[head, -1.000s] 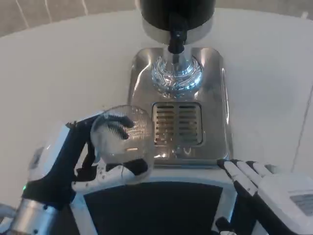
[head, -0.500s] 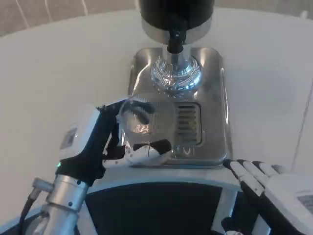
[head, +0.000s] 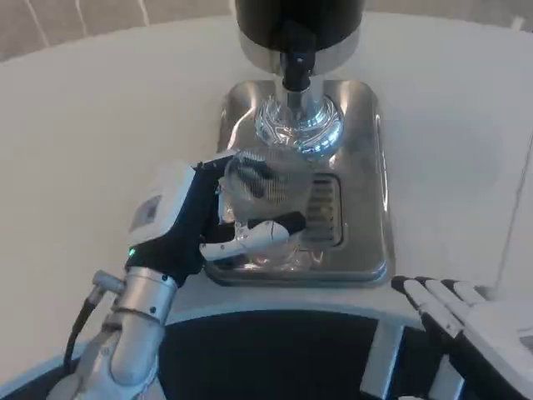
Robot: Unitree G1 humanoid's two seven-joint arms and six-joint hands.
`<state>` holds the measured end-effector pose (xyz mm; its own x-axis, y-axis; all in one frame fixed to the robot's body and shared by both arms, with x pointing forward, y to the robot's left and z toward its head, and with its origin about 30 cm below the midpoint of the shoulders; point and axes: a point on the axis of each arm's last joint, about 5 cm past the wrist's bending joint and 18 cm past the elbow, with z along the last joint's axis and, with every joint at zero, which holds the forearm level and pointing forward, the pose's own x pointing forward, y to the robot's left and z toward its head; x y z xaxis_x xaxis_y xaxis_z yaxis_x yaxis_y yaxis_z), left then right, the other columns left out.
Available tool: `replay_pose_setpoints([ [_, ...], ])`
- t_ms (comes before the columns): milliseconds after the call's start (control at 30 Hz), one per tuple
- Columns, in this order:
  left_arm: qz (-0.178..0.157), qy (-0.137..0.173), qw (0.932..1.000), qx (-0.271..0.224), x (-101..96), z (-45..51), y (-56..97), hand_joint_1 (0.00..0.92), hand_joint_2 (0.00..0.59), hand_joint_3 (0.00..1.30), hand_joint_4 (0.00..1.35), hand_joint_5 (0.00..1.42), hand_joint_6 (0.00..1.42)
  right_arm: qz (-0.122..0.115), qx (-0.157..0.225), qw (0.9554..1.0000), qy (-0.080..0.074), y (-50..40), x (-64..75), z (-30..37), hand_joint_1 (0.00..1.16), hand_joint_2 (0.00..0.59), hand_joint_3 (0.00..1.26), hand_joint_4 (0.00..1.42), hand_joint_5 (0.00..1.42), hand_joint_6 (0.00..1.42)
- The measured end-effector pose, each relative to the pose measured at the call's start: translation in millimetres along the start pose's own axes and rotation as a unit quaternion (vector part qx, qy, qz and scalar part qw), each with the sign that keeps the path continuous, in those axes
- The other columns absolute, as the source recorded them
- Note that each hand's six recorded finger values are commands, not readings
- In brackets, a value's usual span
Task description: Grasp the cup under the faucet to collect the drink, then remove the cup.
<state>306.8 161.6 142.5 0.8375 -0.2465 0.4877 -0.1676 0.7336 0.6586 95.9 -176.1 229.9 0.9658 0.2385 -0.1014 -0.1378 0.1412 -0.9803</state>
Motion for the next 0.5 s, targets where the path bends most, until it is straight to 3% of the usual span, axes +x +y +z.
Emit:
replay_pose_setpoints([
  [300, 0.017, 0.015, 0.9997, 0.002, 14.3, 0.5, -4.2, 0.515, 0.034, 1.02, 1.18, 1.39, 1.11, 0.007, 0.006, 1.0, 0.001, -1.4, 1.5, 0.0, 0.24, 0.492, 0.0, 0.0, 0.0, 0.0],
  [500, 0.013, 0.014, 0.9998, 0.001, 21.5, 3.8, -7.0, 0.468, 0.001, 0.84, 1.0, 1.19, 1.02, 0.01, 0.01, 0.9999, 0.003, -1.6, 2.0, -0.2, 0.24, 0.492, 0.0, 0.0, 0.0, 0.0],
])
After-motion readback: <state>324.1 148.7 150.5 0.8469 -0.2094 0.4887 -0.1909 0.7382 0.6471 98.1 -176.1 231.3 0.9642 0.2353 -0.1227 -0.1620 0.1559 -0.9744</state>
